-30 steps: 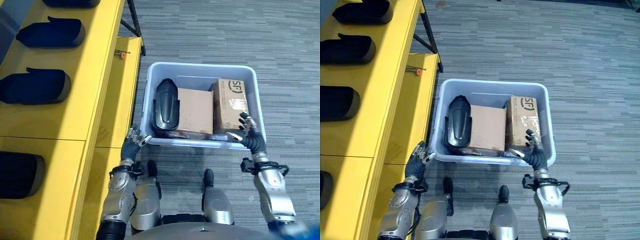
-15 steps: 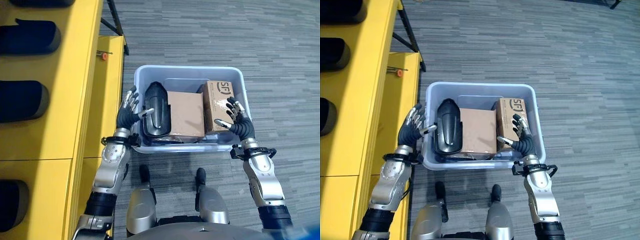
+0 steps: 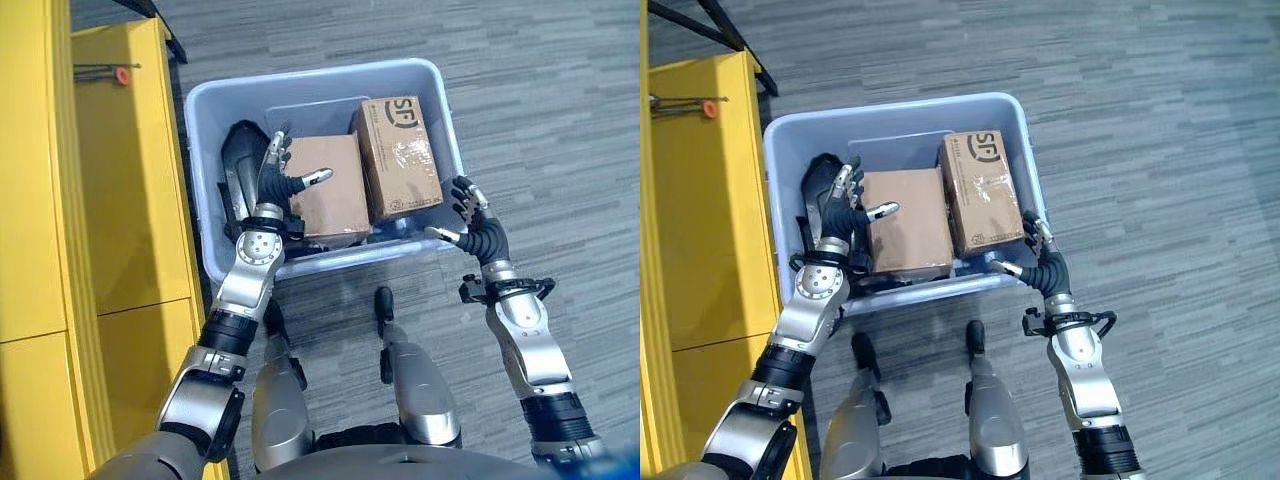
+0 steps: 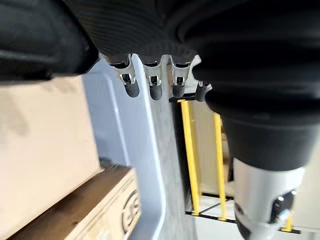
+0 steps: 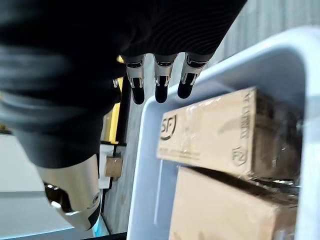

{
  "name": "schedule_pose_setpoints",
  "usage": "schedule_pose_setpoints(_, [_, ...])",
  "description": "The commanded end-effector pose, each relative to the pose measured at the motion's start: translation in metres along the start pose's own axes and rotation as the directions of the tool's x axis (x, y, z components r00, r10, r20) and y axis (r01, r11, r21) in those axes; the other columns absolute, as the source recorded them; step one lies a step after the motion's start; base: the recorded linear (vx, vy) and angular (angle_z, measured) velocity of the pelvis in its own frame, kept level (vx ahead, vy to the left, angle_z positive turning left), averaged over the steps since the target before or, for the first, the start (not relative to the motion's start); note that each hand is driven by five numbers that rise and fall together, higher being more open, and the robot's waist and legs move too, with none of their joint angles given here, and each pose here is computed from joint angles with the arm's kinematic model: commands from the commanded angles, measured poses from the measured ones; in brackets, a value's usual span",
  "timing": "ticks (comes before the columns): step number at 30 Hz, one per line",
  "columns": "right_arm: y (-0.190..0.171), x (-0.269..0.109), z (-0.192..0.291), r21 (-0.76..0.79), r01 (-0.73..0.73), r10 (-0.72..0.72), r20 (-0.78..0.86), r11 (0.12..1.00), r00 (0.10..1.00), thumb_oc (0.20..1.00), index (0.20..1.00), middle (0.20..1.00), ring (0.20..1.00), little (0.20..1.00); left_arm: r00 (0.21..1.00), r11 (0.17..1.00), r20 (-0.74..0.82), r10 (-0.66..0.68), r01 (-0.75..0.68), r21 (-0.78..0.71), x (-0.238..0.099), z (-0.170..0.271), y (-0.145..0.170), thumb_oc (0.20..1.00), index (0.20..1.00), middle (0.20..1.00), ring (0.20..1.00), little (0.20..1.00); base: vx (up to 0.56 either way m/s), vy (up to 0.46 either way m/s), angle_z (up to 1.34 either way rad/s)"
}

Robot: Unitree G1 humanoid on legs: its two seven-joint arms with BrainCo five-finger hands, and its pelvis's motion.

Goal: Move parts from the plastic box to the shelf.

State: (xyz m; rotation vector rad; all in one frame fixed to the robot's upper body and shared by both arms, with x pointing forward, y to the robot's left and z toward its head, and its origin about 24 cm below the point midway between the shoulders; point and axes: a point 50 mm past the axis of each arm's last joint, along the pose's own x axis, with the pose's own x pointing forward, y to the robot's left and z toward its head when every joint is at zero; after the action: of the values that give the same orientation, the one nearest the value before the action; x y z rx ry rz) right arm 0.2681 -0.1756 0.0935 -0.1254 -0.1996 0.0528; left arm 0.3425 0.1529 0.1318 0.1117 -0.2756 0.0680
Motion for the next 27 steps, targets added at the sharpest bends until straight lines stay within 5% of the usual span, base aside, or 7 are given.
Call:
schedule_pose_setpoints(1, [-0.003,0.001,0.037,-0.021,0.034,-0.029,0.201,0.999,0.979,1.000,1.000,1.000,1.000,1.000,0.970,0.975,0.102,0.221,-0.219,-0.037,0.016,0.021,0.040,1.000,1.000,1.000,1.000,1.000,0.00,0.000,0.00])
schedule_pose_setpoints(12, [-0.001,0.002,0.036,-0.022,0.035,-0.030,0.194,0.999,0.981,1.000,1.000,1.000,1.000,1.000,0.948,0.952,0.087,0.305,-0.302,-0.049,0.015,0.018,0.053,1.000,1.000,1.000,1.000,1.000,0.00,-0.011,-0.01])
schedule_pose_setpoints(13, [-0.001,-0.003,0.029,-0.015,0.039,-0.036,0.171,0.999,0.985,1.000,1.000,1.000,1.000,1.000,0.901,0.903,0.058,0.430,-0.428,-0.038,0.003,0.008,0.076,1.000,1.000,1.000,1.000,1.000,0.04,-0.070,-0.01])
schedule_pose_setpoints(27, [0.008,-0.006,0.029,0.007,-0.019,0.017,0.162,1.000,0.987,1.000,1.000,1.000,1.000,1.000,0.913,0.920,-0.116,0.391,-0.386,0.065,0.005,-0.030,0.074,1.000,1.000,1.000,1.000,1.000,0.00,-0.006,-0.06])
